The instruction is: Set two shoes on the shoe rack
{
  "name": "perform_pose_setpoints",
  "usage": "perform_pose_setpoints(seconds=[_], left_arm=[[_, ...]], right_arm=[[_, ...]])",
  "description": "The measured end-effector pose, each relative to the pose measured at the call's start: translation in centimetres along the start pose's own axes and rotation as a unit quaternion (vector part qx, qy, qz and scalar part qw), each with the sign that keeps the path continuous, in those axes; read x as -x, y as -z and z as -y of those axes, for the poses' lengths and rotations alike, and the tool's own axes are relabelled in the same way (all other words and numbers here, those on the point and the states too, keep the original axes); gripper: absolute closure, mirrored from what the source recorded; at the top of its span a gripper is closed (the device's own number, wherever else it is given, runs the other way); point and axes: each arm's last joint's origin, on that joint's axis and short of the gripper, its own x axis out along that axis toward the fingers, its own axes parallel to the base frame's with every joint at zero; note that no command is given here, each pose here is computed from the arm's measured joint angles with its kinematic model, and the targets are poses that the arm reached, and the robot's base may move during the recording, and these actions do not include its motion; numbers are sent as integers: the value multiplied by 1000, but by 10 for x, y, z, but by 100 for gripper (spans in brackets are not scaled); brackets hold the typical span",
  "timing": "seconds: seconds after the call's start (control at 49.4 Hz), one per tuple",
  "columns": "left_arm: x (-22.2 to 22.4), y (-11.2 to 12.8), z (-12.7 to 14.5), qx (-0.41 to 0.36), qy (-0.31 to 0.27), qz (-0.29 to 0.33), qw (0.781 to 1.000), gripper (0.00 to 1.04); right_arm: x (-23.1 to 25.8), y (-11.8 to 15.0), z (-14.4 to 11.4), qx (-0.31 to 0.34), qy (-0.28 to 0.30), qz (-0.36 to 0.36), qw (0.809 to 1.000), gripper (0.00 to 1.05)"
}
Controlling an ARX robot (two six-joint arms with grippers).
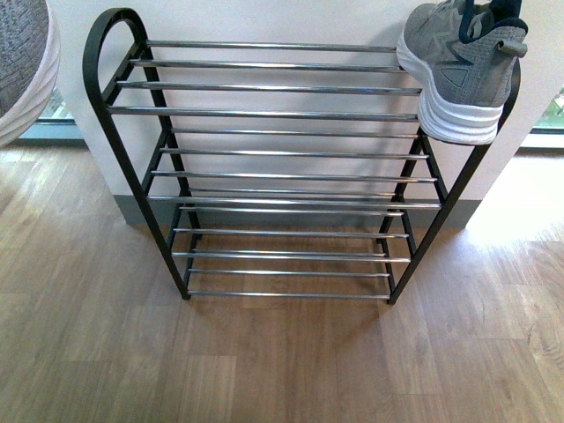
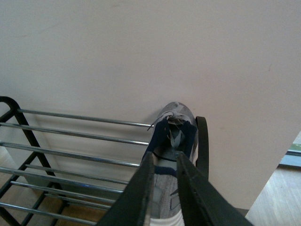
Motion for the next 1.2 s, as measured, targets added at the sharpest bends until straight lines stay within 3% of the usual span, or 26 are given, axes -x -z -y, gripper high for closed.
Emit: perform_pose_setpoints(seconds=[0.061, 0.527, 0.973, 1.196], left_arm=[[0, 0, 0, 0, 1, 0, 1000, 103], [0, 0, 0, 0, 1, 0, 1000, 103], [0, 0, 0, 0, 1, 0, 1000, 103], [0, 0, 0, 0, 1, 0, 1000, 103]], right_arm=[[15, 5, 0, 1, 1, 3, 1000, 104], [85, 31, -1, -2, 1, -2, 1000, 103], [122, 50, -1, -2, 1, -7, 1000, 103], [134, 43, -1, -2, 1, 4, 1000, 103]])
